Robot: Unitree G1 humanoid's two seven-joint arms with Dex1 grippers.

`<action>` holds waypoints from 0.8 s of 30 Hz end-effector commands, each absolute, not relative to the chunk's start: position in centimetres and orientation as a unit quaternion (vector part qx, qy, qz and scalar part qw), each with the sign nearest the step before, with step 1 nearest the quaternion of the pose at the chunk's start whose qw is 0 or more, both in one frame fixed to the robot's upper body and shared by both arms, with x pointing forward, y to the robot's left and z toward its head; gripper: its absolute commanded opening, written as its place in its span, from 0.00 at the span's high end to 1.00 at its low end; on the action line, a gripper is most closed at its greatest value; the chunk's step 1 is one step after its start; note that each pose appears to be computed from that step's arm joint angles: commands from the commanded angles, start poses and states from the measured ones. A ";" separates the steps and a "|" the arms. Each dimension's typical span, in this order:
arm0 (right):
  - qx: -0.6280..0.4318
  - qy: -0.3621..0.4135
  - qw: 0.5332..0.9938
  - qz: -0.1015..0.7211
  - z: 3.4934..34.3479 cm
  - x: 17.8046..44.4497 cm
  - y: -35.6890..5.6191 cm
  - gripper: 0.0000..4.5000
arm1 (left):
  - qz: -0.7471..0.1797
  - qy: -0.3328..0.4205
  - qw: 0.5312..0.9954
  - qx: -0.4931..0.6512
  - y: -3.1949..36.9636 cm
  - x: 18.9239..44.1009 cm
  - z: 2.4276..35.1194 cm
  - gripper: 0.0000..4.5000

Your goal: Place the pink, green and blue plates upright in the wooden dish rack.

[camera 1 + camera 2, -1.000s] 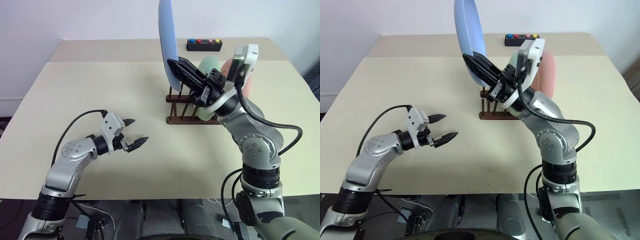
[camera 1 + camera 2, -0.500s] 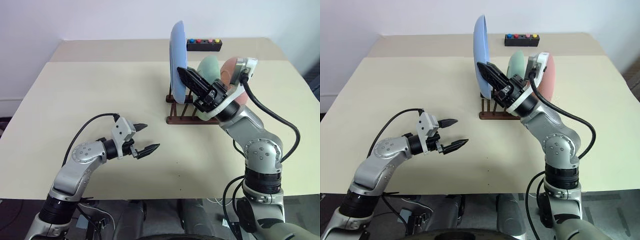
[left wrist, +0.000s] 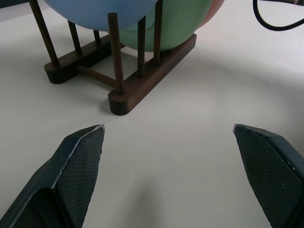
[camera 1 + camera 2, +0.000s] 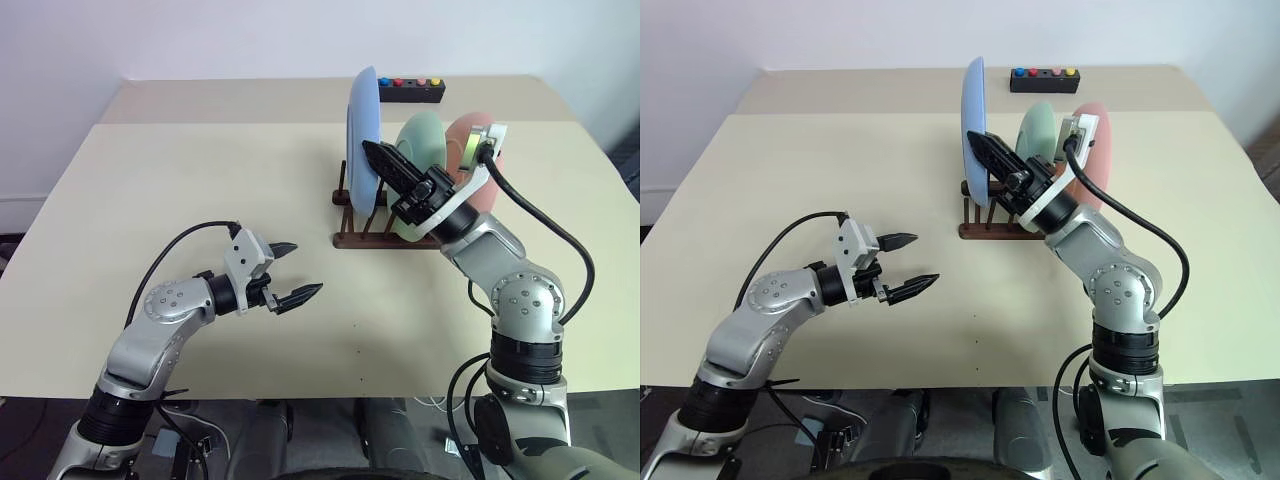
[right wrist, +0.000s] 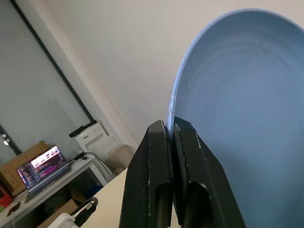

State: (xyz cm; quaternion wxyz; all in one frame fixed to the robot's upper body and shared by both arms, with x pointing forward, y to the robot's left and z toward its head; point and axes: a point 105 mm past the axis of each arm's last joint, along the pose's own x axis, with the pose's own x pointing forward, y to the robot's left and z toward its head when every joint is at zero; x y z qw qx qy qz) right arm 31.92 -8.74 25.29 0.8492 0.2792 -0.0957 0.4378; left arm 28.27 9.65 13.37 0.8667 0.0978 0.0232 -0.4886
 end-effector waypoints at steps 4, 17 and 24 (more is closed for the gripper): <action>0.280 -0.110 0.841 0.450 26.5 31.4 -8.7 0.79 | -0.491 -0.001 0.865 0.102 9.7 28.2 14.1 0.00; 0.237 -0.129 0.860 0.433 27.4 31.7 -9.0 0.03 | -0.491 -0.003 0.865 0.102 9.9 28.2 13.6 0.00; 0.149 -0.166 0.873 0.434 29.4 31.3 -9.1 0.03 | -0.490 -0.005 0.866 0.102 9.9 28.2 13.6 0.00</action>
